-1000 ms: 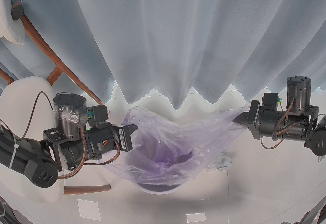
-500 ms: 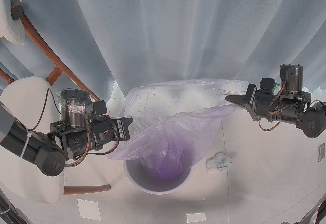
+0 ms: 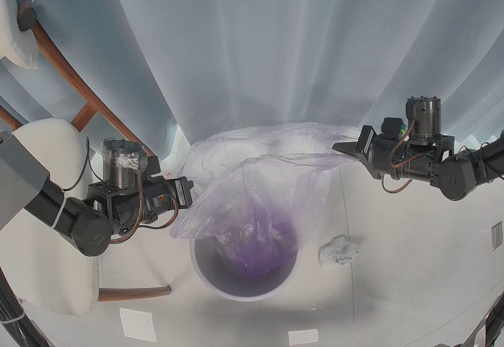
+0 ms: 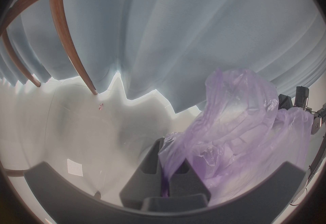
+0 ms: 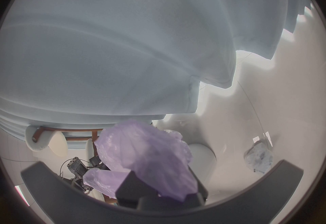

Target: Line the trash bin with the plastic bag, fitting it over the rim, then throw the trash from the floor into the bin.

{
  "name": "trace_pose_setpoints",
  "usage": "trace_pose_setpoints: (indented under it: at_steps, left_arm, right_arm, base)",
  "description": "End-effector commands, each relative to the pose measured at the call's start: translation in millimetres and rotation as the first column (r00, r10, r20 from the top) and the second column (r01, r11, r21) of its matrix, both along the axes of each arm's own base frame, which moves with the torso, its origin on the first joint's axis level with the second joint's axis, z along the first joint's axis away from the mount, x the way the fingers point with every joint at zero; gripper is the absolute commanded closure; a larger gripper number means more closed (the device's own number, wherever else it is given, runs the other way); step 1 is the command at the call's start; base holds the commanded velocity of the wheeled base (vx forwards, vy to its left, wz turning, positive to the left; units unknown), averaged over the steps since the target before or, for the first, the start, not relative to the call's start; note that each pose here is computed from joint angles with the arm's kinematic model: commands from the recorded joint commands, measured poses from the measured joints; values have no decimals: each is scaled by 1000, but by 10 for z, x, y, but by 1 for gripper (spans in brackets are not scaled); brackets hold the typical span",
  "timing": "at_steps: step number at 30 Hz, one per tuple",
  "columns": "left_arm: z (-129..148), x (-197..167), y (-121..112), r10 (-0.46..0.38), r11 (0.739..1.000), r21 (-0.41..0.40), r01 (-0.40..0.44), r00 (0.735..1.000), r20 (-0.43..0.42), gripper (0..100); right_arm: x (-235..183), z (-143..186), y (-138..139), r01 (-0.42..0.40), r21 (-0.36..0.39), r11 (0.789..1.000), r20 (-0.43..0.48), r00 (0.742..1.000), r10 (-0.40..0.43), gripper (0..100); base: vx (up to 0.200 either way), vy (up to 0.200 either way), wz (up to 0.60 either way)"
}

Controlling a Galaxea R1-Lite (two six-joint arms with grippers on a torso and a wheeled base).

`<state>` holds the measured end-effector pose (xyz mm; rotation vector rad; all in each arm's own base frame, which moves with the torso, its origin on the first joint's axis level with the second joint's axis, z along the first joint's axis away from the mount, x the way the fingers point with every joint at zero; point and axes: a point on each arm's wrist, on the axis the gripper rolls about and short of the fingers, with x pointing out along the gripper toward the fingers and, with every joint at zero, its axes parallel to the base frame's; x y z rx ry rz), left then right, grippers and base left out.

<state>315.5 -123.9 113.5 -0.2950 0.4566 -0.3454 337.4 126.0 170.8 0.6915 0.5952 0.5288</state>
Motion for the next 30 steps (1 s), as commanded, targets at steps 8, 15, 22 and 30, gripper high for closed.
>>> trace_pose_setpoints:
  at_steps: [8, 15, 22, 30]
  left_arm:
    - [-134, 54, 74, 34, 999, 35, -32, 997, -68, 100]
    - [-376, 168, 164, 68, 996, 71, -59, 988, -137, 100]
    - [-513, 204, 242, 81, 992, 109, -62, 980, -180, 100]
    - [-541, 172, 251, 81, 991, 124, -56, 975, -207, 100]
  right_arm:
    - [703, -447, 234, 8, -15, 1000, -82, 997, -9, 100]
    - [902, -674, 288, 17, -24, 1000, -148, 989, -20, 100]
    - [946, -1024, 303, 14, -49, 999, -217, 976, -24, 100]
    - [910, -1124, 283, 13, -62, 998, -249, 968, -28, 100]
  base:
    - [0, 0, 0]
    - [0, 0, 0]
    - [0, 0, 0]
    - [0, 0, 0]
